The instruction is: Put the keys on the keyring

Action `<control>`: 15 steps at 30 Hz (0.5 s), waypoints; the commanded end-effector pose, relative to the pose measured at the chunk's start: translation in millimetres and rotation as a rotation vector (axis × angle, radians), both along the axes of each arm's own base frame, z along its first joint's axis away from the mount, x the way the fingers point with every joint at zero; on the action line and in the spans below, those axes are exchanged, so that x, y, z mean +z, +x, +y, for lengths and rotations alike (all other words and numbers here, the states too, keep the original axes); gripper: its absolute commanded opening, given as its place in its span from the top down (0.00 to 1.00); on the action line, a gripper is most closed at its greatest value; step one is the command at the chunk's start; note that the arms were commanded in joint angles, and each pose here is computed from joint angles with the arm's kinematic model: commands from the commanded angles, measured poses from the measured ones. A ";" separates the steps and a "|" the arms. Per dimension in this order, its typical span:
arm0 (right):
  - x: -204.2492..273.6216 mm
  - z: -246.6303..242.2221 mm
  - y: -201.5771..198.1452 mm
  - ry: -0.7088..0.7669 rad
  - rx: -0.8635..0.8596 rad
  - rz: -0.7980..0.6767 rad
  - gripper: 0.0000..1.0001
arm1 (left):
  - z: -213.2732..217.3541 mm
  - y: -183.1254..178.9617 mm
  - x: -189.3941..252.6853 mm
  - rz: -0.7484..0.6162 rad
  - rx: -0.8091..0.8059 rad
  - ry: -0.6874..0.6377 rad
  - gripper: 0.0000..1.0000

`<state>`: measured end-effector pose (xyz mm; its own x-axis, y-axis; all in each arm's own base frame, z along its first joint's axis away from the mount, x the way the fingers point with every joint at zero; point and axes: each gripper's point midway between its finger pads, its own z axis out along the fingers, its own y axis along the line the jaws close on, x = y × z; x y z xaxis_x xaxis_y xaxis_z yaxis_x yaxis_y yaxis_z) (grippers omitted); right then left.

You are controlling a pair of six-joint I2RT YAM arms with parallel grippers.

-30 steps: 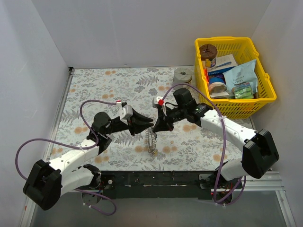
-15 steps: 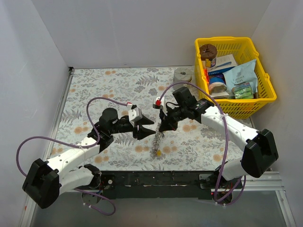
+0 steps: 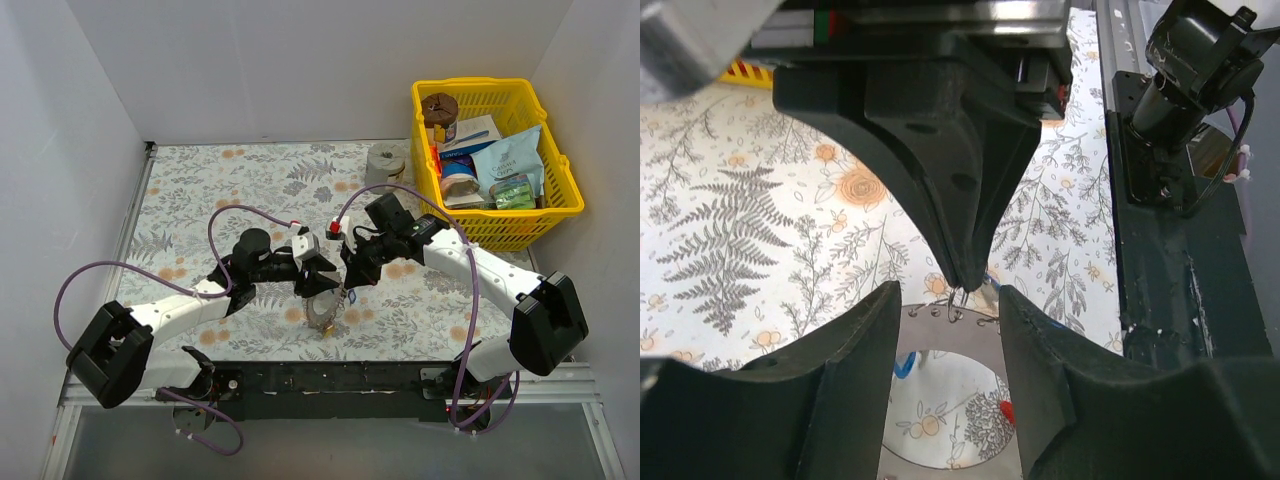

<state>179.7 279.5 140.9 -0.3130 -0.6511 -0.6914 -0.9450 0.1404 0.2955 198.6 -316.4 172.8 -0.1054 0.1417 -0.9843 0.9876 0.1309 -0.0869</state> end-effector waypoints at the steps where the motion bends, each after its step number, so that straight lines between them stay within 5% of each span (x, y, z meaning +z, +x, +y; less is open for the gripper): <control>1: 10.5 1.5 -0.9 0.028 0.004 -0.027 0.99 | -4.3 -3.0 13.3 -0.065 -0.029 -0.064 0.57; 15: 12.8 3.9 0.9 0.039 0.011 -0.034 0.99 | -4.9 -10.3 -11.8 -0.044 -0.070 -0.055 0.59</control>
